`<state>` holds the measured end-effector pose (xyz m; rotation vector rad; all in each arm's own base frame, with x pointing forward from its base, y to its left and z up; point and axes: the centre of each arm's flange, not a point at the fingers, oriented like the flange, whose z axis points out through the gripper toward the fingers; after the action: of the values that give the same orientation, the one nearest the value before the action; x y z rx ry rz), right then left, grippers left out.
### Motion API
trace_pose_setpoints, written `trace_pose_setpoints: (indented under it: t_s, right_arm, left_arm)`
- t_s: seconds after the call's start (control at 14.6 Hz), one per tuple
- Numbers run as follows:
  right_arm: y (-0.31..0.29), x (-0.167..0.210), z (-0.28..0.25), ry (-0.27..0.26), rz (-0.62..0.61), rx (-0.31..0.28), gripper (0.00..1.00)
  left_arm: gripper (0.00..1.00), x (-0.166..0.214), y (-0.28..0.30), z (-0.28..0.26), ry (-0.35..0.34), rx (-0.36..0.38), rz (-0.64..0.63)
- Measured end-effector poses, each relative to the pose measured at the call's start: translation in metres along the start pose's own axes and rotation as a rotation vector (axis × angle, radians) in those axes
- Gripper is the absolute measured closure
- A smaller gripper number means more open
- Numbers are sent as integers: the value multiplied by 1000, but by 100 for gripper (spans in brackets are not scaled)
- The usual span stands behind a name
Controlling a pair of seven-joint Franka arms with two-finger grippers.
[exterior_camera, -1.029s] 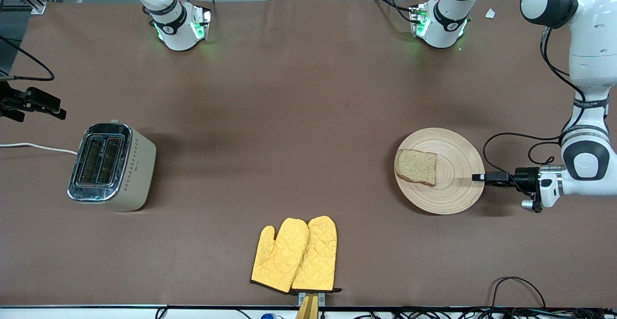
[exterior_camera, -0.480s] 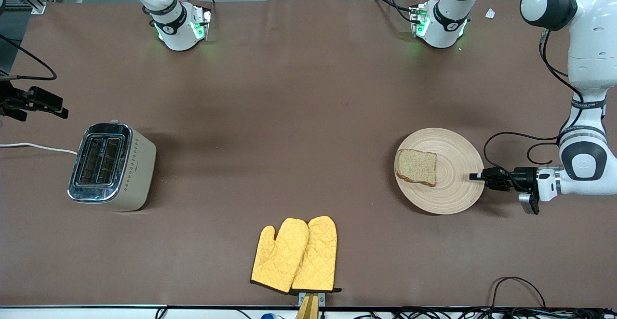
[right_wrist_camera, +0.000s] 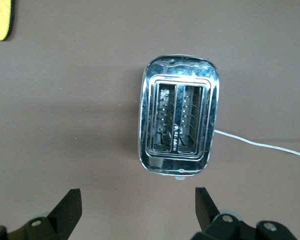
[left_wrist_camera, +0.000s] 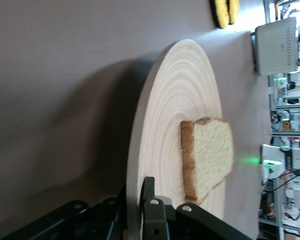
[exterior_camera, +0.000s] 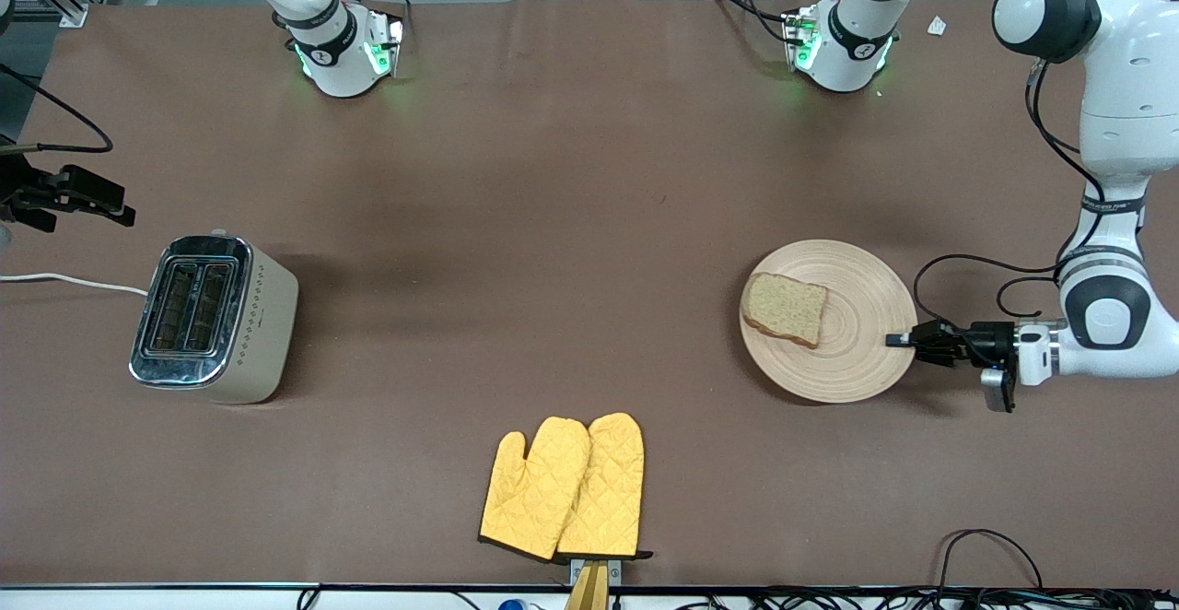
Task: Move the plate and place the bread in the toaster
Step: 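Slide the plate toward the toaster while the right gripper reaches the bread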
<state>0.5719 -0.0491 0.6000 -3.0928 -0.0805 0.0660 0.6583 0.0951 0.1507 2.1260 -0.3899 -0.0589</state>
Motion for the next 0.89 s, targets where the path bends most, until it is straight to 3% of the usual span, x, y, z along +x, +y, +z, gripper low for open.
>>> trace_pose_setpoints:
  t_s: [0.27,0.48,0.69,0.89]
  right_arm:
    - [-3,1,9,-16,1,32,0]
    - [-6,10,47,-14,21,73,0]
    - [-39,27,108,-12,77,80,0]
    - [-97,45,168,-27,159,63,0]
  left_arm:
    - [91,65,91,62,-39,-44,-152]
    - [91,113,168,144,-25,1,-167]
    - [91,126,225,249,-42,11,-155]
    - [91,121,262,342,4,-30,-206]
